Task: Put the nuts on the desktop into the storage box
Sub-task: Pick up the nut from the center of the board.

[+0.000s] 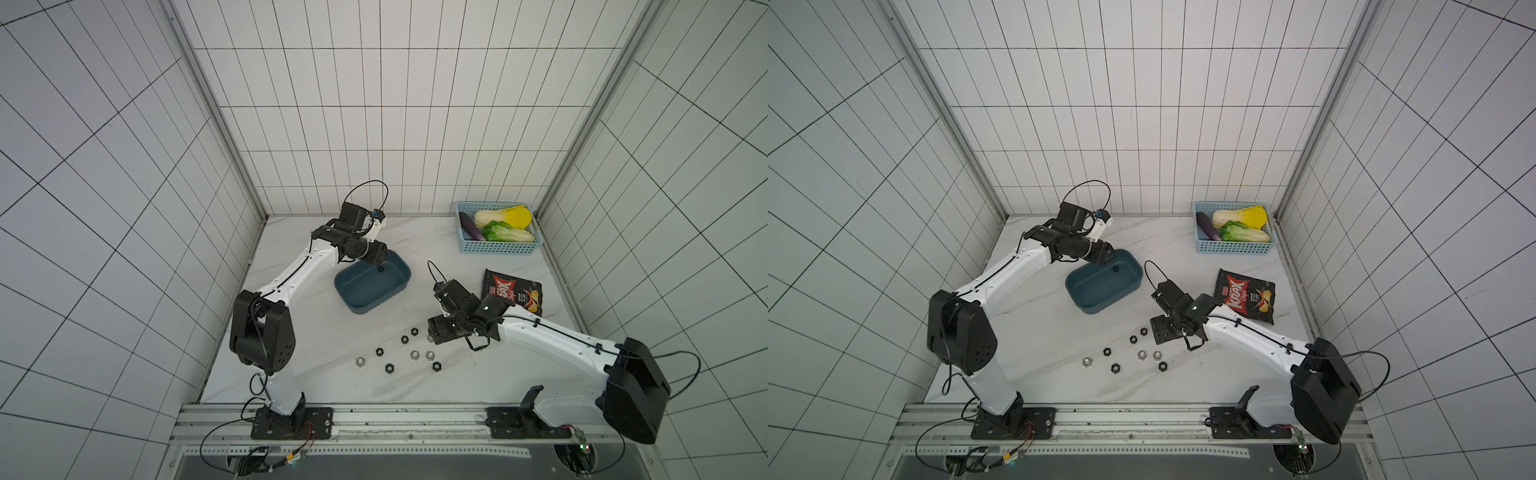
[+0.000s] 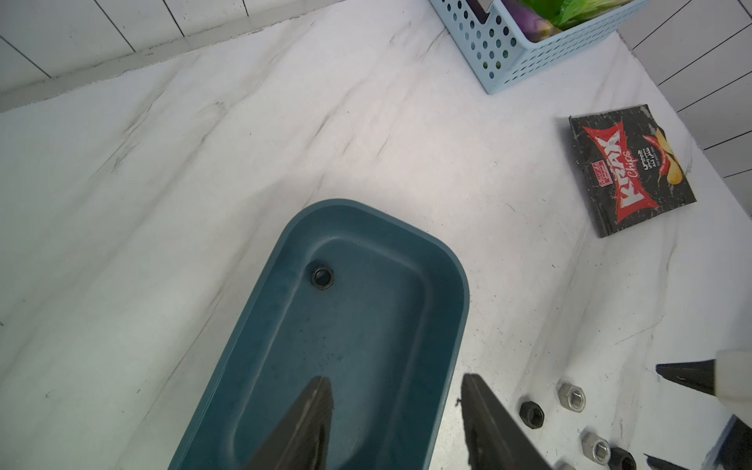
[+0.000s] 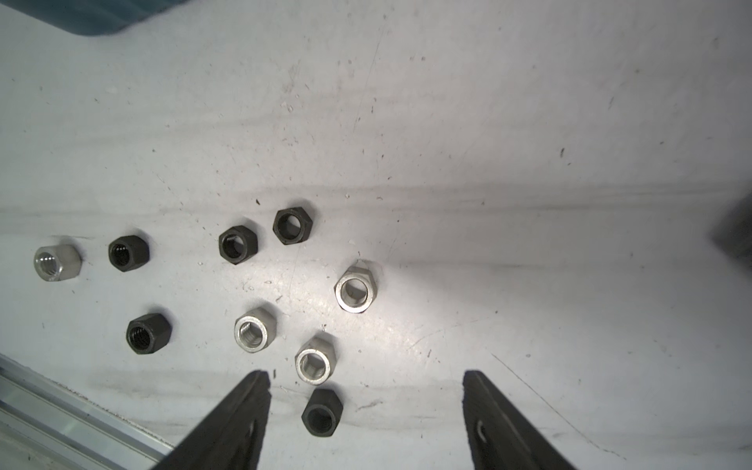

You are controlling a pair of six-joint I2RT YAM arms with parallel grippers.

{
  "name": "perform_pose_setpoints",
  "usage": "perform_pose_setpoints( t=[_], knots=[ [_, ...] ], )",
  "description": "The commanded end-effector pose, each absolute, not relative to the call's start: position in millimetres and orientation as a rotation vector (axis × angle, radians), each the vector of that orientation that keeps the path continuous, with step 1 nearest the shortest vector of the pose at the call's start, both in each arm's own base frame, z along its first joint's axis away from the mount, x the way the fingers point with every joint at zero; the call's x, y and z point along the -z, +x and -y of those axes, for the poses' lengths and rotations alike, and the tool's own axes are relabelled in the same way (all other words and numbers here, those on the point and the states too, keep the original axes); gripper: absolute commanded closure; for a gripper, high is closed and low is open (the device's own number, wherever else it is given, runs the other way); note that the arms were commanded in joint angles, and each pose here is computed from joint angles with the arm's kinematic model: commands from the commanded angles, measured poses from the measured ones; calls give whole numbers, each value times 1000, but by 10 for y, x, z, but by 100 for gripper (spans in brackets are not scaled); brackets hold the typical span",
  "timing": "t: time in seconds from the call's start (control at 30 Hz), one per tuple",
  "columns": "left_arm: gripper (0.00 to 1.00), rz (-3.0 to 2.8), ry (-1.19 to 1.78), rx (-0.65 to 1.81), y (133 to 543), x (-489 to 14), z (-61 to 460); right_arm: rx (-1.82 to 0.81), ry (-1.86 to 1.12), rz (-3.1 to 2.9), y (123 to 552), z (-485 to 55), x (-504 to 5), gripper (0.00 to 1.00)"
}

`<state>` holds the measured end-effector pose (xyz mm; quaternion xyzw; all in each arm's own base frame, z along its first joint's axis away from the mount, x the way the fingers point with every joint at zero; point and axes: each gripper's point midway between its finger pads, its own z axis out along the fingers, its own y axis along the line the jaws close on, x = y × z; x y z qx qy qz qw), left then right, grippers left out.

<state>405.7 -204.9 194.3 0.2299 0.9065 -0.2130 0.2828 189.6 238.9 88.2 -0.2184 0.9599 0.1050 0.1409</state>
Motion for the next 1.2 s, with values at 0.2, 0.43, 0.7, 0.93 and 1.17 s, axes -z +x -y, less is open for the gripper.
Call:
perform_pose_setpoints(
  t=[0.2,0.43,0.7,0.93,1.17],
  knots=[
    [43,-2502,412,688,3865,-1813,1377,-257,-588,-2902,1954,-2513,-663,29],
    [41,-2485,373,636,3797,-1790,1198,-162,-572,-2922,2092,-2516,-475,34],
    [41,-2469,389,598,3778,-1830,1157,-156,-573,-2969,2122,-2566,-283,47],
    [41,-2464,392,593,3765,-1839,1155,-149,-566,-2986,2119,-2566,-243,57],
    [40,-2459,403,605,3776,-1850,1174,-117,-555,-3003,2093,-2530,-233,67]
  ],
)
